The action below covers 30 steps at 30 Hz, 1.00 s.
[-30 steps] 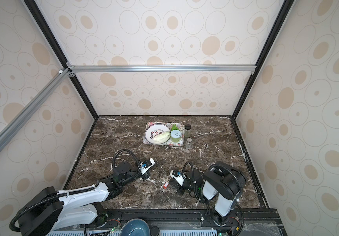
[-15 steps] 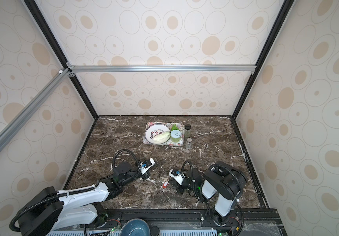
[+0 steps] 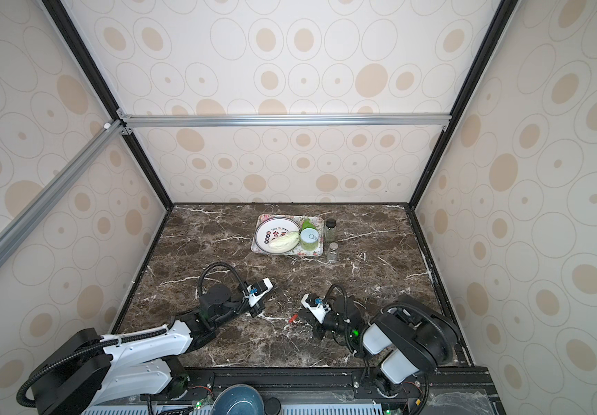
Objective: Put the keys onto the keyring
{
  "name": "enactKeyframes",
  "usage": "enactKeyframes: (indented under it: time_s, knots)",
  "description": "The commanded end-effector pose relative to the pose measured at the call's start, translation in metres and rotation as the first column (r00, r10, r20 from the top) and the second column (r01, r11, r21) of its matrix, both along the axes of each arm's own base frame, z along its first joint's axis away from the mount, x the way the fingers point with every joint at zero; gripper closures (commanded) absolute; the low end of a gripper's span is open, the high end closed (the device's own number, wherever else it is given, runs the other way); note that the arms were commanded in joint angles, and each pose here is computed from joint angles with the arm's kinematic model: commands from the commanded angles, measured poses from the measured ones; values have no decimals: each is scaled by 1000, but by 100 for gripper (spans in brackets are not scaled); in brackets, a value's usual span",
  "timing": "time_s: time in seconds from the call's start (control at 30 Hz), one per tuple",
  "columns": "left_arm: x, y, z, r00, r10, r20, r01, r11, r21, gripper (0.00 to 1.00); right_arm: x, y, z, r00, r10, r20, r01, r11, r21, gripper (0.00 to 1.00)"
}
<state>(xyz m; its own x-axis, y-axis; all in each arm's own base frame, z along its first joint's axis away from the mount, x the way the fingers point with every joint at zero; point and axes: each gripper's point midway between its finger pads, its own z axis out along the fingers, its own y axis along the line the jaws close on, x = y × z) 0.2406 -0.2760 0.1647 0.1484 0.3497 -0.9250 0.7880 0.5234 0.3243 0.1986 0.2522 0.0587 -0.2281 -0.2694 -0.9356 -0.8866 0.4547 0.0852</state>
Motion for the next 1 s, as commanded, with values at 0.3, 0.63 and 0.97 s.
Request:
enactKeyframes:
  time_s: [0.3,0.63,0.97]
  knots:
    - [-2,-2,18,998,-11,63,14,999,-41,100,6,-24,49,983,-178,-53,183,978,99,100]
    - [-12,-2,26,995,-47,91,54,995,-79,100,14,-35,82,928,-296,-224,341,918,201,100]
    - [-53,-20,25,939,-279,202,291,956,-32,100,9,-82,117,826,-464,-319,548,793,266,100]
